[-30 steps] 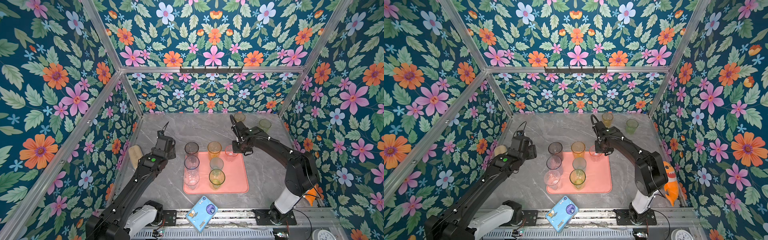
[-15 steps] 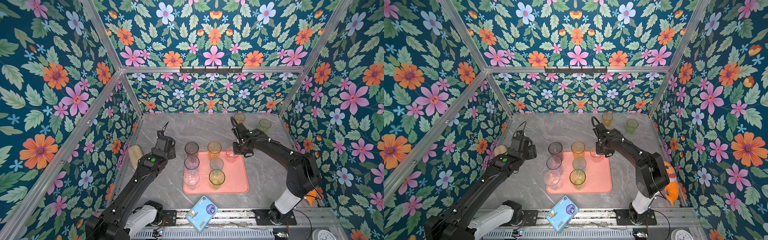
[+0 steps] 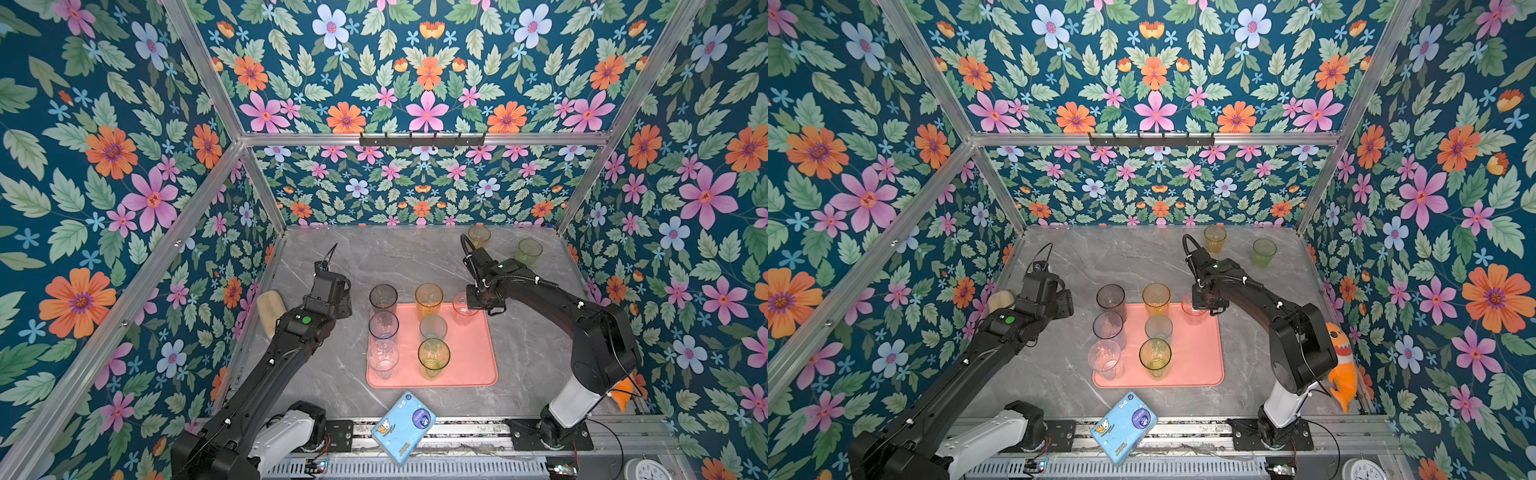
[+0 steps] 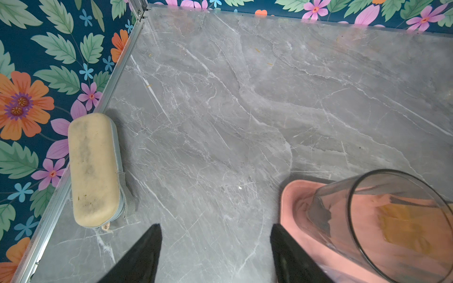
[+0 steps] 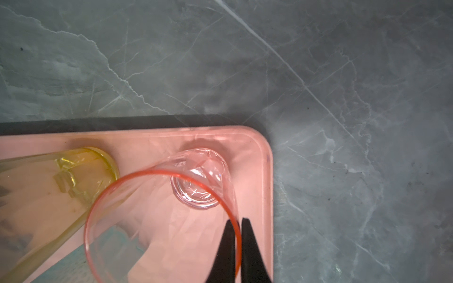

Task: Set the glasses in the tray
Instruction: 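Lower the pink glass onto the tray corner beside the yellow glass, then open the right gripper, raise it and move over the yellow glass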

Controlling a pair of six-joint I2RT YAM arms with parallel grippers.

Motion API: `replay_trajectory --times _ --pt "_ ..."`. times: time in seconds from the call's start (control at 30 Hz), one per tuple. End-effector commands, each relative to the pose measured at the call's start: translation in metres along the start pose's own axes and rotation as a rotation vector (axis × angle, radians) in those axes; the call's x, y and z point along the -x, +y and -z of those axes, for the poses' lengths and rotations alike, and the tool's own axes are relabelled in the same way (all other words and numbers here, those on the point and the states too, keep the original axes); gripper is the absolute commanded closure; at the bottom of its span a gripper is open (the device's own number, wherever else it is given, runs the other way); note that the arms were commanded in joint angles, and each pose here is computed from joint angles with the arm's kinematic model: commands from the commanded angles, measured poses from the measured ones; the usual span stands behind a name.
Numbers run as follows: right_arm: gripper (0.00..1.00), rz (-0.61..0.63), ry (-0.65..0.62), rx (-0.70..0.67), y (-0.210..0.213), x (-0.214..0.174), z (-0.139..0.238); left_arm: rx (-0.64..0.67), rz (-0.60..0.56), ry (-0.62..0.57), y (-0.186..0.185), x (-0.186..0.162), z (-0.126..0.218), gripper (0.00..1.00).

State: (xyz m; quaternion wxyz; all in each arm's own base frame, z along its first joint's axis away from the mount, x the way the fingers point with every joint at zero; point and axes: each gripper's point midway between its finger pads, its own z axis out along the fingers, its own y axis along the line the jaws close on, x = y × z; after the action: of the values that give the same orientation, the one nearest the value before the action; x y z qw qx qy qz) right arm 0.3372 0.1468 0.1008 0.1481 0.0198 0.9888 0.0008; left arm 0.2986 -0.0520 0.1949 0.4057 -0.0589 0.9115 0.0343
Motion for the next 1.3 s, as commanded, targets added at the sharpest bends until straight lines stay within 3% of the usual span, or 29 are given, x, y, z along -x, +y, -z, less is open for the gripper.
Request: replay_trajectory --times 0.0,0.2,0.53,0.83,1.27 --pt "1.00 -0.011 -0.012 -0.019 -0.003 0.002 -0.001 -0.008 0.011 -0.016 -0.001 0.004 0.000 0.27" --pt "0.97 -0.012 -0.029 -0.026 -0.004 0.005 0.001 -0.012 0.014 -0.016 -0.002 0.004 0.000 0.27" --pt "0.72 -0.017 -0.028 0.008 0.002 0.008 0.007 -0.015 0.014 -0.015 -0.002 0.003 0.001 0.27" --pt "0.68 -0.003 -0.079 0.019 0.004 0.023 0.031 -0.009 0.011 -0.018 -0.001 0.004 0.001 0.27" --pt "0.67 -0.070 -0.263 0.087 -0.016 0.090 0.087 0.007 0.012 -0.018 0.003 0.002 0.002 0.27"
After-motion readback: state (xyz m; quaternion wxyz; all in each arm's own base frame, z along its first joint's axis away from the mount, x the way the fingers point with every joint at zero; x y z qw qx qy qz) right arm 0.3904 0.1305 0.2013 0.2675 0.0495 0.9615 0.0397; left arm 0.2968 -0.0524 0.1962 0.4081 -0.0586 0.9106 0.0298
